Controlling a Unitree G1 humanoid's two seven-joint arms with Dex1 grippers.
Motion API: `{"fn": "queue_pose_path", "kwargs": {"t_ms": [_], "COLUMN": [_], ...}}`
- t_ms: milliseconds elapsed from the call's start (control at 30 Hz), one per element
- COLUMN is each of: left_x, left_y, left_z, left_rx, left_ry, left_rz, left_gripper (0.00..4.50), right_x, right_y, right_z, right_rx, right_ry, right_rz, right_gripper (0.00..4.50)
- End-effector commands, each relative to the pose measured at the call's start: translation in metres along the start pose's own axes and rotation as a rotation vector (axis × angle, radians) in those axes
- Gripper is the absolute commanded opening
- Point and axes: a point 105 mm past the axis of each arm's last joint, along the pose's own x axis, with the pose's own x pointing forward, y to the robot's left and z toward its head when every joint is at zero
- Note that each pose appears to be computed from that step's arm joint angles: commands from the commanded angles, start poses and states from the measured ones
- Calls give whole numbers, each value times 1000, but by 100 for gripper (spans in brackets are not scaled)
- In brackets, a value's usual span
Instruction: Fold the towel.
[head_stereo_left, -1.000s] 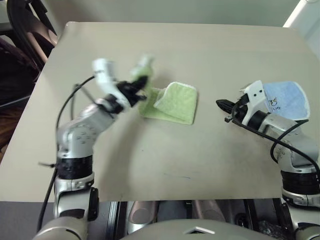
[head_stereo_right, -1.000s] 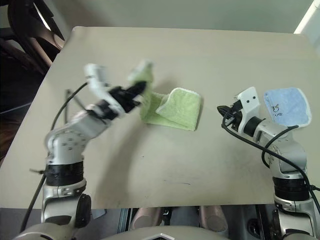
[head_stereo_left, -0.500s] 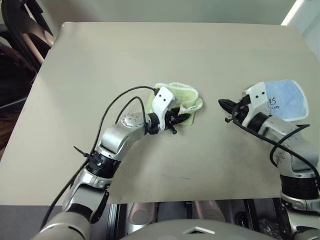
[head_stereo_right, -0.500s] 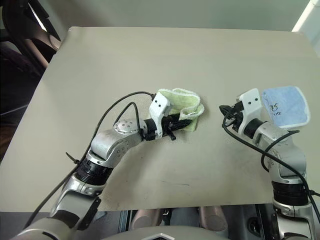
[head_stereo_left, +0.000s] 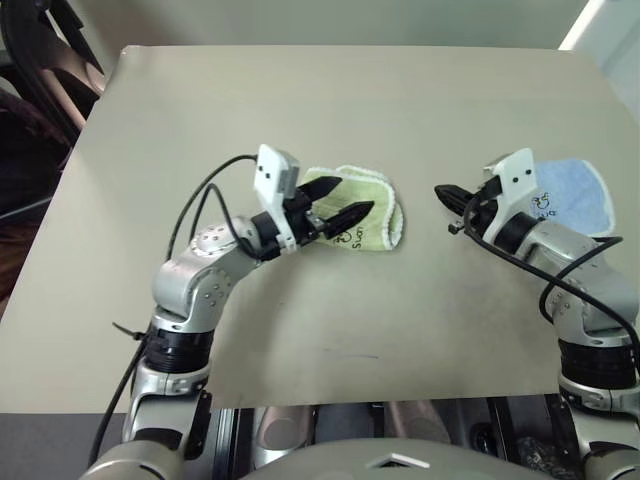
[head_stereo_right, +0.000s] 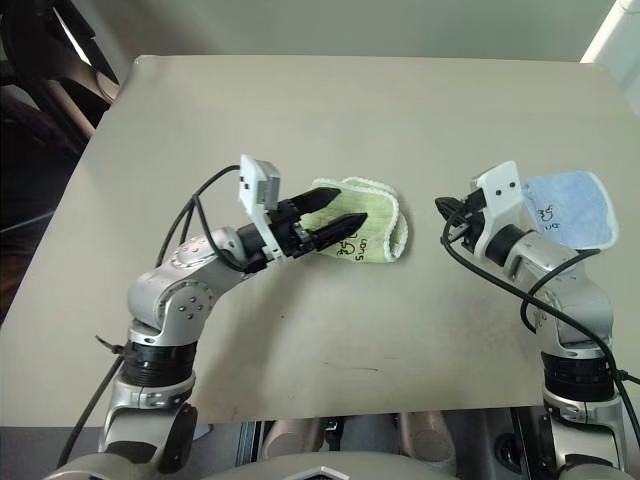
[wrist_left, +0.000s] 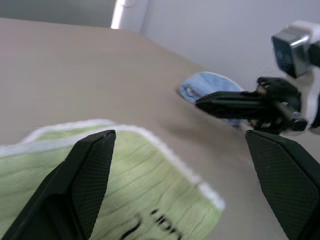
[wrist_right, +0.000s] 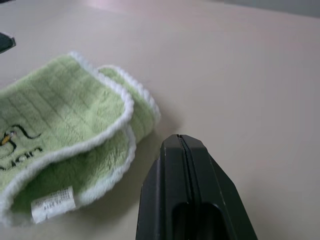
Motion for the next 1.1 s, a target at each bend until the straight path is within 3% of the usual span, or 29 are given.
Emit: {"fn": "queue_pose_path", "kwargs": {"t_ms": [33,200,367,400,567,700,767,967,1033,1100], "left_x": [-8,-3,12,14,18,7,6,-6,-22,-35], "left_y": [22,38,46,51,59,66,66,73,86,95], "left_z": [15,2,-21,-29,-65,-91,-87,-12,-4,-3], "left_rx": [97,220,265,264,230,240,220,-107,-206,-256], "left_ry": [-42,33,136,176,305,403,368,-72,-117,-123], "left_rz": [119,173,197,222,258,300,307,368,416,450], "left_gripper": [386,203,14,2,2,2,2,2,2,39], "right_x": [11,34,59,64,78,77,74,49,38,29], "right_y": [17,51,70,71,67,62,60,53,49,46], "right_z": [28,36,15,6,-58,-77,-70,-11,4,13], "right_rx": [-11,27,60,64,65,71,79,53,42,37], "right_ry": [-97,-137,-84,-55,163,208,172,-47,-88,-109], "right_rz": [63,172,223,221,161,123,119,155,158,153], "right_gripper": [0,0,0,0,0,0,0,0,0,0]}}
